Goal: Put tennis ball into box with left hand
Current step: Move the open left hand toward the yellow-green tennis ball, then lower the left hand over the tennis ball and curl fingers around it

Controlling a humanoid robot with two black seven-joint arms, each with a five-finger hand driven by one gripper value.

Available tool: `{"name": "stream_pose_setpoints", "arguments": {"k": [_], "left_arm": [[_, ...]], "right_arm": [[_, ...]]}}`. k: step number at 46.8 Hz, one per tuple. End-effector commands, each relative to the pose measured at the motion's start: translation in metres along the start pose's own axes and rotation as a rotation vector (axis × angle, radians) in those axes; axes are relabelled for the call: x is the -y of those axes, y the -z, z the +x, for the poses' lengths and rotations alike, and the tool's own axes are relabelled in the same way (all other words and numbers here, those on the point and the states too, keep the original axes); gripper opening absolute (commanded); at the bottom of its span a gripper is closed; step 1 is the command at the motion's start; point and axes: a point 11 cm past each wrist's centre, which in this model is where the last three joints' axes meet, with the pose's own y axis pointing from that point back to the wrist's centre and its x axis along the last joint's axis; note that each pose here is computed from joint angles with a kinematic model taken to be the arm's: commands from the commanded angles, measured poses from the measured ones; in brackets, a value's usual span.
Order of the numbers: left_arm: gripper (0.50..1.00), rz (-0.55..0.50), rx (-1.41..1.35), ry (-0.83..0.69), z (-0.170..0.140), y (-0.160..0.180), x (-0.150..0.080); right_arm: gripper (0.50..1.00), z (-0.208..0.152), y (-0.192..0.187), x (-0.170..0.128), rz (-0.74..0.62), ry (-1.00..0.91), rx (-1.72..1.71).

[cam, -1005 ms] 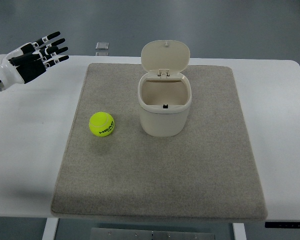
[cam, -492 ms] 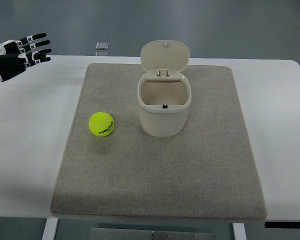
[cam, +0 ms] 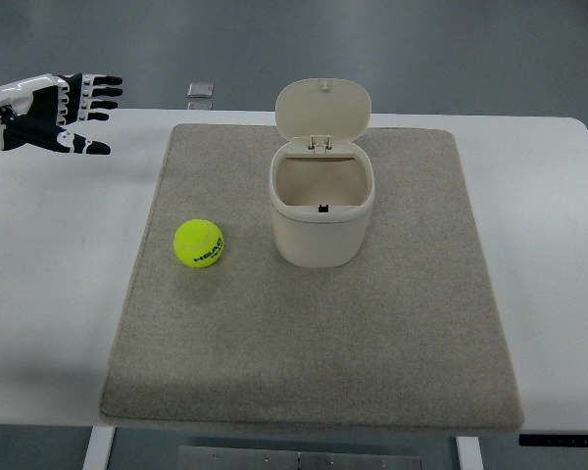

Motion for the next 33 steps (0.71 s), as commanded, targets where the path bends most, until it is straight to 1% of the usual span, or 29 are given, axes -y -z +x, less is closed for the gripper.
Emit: {"name": "stream_pose_setpoints", "arguments": {"k": [1,7,14,18,23,26,33], "left_arm": [[0.975,0.006,0.106,0.067,-0.016,-0.004,0.005],[0.975,0.045,0.301,0.165,-0.037,-0.013,0.011],[0.975,0.037,0.513,0.259,-0.061,-0.021,0.017],[0.973,0.022,0.613,0.287,-0.071,-0.024,0.020],[0.973,0.022,0.738,0.278,-0.077,-0.024,0.027],[0.975,0.016,0.811,0.292,-0.087,-0.023,0.034],[0.971,0.003,0.875,0.334,-0.108,-0.019,0.044]], "right_arm": [[0.901,0.000,0.000,0.000,0.001,0.000,0.000],[0.903,0.000,0.000,0.000,-0.001,0.000,0.000],[0.903,0.000,0.000,0.000,0.001,0.000,0.000],[0.903,0.000,0.000,0.000,0.001,0.000,0.000],[0.901,0.000,0.000,0.000,0.001,0.000,0.000],[0.901,0.000,0.000,0.000,0.001,0.000,0.000],[0.901,0.000,0.000,0.000,-0.001,0.000,0.001]]}}
